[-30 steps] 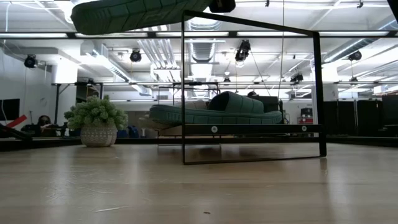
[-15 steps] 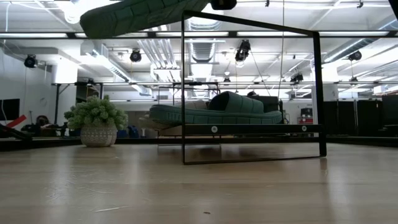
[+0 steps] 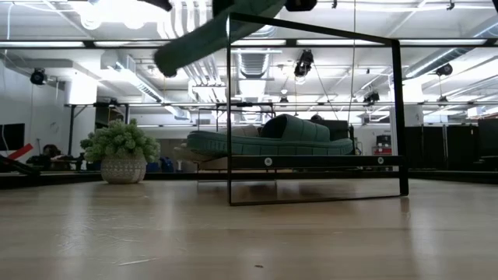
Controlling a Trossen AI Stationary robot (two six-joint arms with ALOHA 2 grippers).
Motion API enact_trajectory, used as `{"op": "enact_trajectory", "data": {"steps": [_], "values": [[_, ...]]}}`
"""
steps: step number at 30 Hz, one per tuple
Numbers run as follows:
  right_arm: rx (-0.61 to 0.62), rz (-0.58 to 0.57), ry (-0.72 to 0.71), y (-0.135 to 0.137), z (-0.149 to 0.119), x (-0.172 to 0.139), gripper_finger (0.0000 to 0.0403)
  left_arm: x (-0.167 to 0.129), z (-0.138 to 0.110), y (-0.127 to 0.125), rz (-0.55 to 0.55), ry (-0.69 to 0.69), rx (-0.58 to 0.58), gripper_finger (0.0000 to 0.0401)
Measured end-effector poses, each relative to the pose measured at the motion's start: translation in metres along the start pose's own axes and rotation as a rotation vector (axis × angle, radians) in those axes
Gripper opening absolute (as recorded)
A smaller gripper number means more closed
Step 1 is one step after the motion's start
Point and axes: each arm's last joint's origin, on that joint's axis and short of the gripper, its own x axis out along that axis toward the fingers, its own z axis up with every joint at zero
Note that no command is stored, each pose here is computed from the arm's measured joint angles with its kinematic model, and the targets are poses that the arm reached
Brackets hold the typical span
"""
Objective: Pick and place slides into the shelf
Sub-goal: Put the green slipper on the shelf
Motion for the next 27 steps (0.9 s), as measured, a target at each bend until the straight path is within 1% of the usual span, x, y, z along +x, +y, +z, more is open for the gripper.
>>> {"op": "enact_trajectory", "data": {"steps": [3,7,12,16,19,22,25,27], "values": [[0.004,-0.039,-0.003,-0.002,-0.003,-0.007,0.0008,-0.004,-0.007,0.011,0.006,0.014,-0.142,0.0207],[0.018,-0.073,-0.013,-0.004,-0.007,-0.019,0.0008,-0.013,-0.013,0.031,0.009,-0.016,-0.316,0.0207],[0.032,-0.117,-0.035,-0.008,-0.013,-0.038,0.0008,-0.024,-0.018,0.057,-0.004,-0.064,-0.457,0.0207],[0.037,-0.120,-0.066,-0.011,-0.020,-0.052,0.0008,-0.034,-0.021,0.079,-0.037,-0.126,-0.609,0.0207],[0.067,-0.054,-0.130,-0.011,-0.022,-0.066,0.0008,-0.040,-0.024,0.094,-0.077,-0.162,-0.684,0.0207],[0.121,0.081,-0.192,-0.005,-0.024,-0.074,0.0008,-0.045,-0.026,0.103,-0.125,-0.190,-0.711,0.0207],[0.166,0.190,-0.188,-0.001,-0.032,-0.075,0.0008,-0.047,-0.028,0.109,-0.132,-0.203,-0.731,0.0207],[0.196,0.220,-0.167,0.000,-0.042,-0.074,0.0008,-0.048,-0.029,0.111,-0.134,-0.207,-0.738,0.0207]]}}
